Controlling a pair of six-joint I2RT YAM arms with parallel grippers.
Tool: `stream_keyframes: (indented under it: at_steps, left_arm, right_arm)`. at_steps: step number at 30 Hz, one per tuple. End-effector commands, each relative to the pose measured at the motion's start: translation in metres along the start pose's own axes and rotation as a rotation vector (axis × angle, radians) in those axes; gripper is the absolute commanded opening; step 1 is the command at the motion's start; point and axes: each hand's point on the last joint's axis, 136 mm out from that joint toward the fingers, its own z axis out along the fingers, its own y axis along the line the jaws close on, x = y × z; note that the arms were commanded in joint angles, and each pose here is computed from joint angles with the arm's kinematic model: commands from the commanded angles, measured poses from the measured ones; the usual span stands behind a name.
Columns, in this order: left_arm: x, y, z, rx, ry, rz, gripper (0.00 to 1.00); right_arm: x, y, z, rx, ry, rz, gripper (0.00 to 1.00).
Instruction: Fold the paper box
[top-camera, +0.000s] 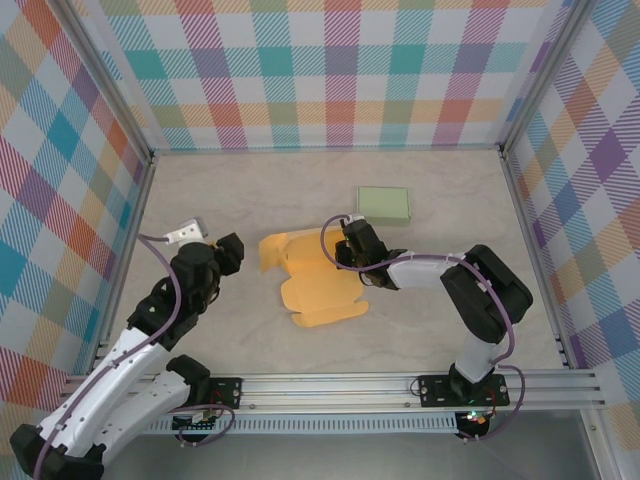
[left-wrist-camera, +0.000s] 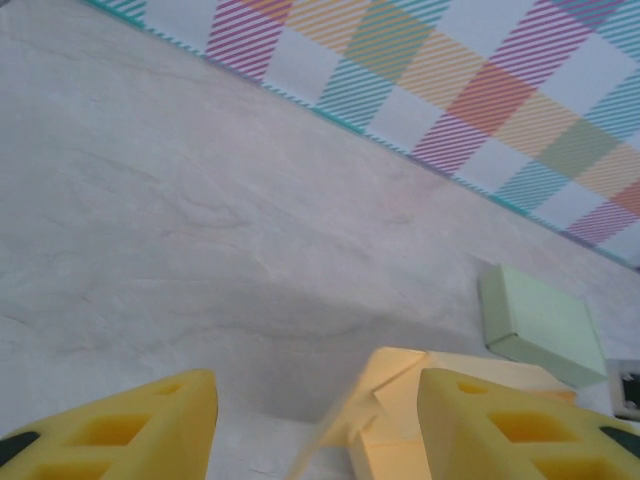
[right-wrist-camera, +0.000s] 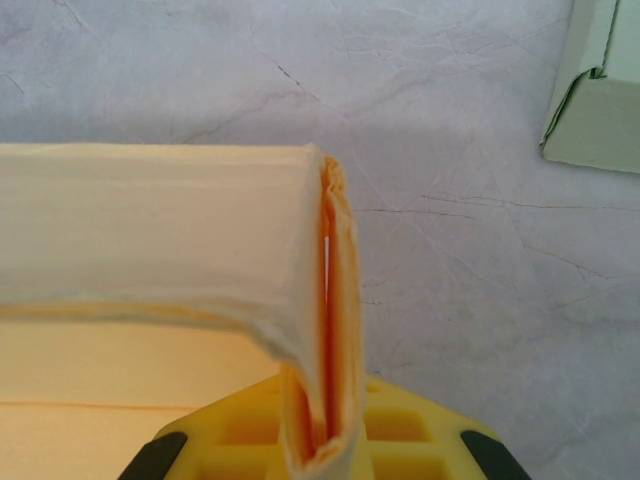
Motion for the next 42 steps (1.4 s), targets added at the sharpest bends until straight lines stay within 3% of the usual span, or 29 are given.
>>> stream_keyframes:
  at_steps: [1,10,19,24,28,42]
  left_arm:
    - [0.003,0.008,0.018,-0.033,0.038,0.006,0.55]
    - [0.032,0.039,0.067,-0.125,0.079,-0.039,0.51]
    - [0.056,0.039,0.108,-0.134,0.133,0.015,0.5]
    - [0.076,0.024,0.128,-0.047,0.199,0.023,0.45]
    - [0.09,0.005,0.129,0.064,0.251,0.011,0.44]
    - [0.128,-0.029,0.113,0.226,0.334,-0.002,0.3]
  right_arm:
    - [-0.005,0.004,-0.001,-0.003,-0.02,-0.011,0.0]
    - [-0.009,0.01,0.0,-0.017,-0.014,-0.017,0.0]
    - [-0.004,0.011,0.005,-0.014,-0.003,-0.02,0.0]
    - [-0.003,0.011,0.007,-0.005,0.0,-0.024,0.0]
    - [-0.001,0.007,0.011,0.02,0.005,-0.021,0.0]
    - [0.005,0.002,0.024,0.061,0.033,-0.008,0.0]
